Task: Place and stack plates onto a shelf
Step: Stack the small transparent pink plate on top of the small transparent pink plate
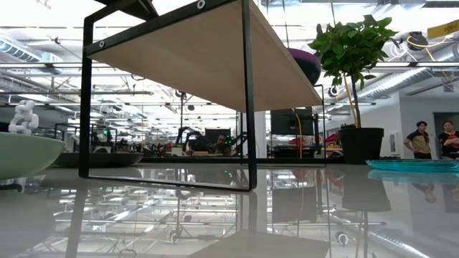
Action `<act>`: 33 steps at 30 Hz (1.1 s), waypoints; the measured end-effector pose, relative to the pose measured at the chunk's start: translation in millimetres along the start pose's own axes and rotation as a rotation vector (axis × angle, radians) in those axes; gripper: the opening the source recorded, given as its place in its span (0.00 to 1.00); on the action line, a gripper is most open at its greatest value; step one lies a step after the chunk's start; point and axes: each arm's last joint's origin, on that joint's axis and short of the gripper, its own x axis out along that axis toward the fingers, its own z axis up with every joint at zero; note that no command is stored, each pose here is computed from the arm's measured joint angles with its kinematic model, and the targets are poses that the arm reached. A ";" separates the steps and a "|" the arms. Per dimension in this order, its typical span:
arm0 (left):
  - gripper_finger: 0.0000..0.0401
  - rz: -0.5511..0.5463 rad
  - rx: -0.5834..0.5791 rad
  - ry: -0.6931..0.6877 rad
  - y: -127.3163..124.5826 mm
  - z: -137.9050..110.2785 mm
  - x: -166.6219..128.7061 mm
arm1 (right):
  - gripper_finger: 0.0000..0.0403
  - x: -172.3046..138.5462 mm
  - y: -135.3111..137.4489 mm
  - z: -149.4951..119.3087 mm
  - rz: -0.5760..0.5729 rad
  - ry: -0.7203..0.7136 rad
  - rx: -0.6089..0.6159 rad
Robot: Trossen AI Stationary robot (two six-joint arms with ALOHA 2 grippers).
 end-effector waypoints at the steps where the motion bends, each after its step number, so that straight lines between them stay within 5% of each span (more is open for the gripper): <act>1: 0.27 0.000 0.000 0.000 0.0 0.0 0.0 | 0.02 0.0 1.0 0.3 0.010 -0.004 -0.002; 14: 0.27 0.000 0.000 0.000 0.0 0.0 0.0 | 0.00 -11.4 8.7 1.7 0.121 -0.059 0.012; 33: 0.27 0.000 0.014 0.004 0.0 -0.4 0.0 | 0.00 -44.9 3.2 21.1 0.210 -0.413 0.215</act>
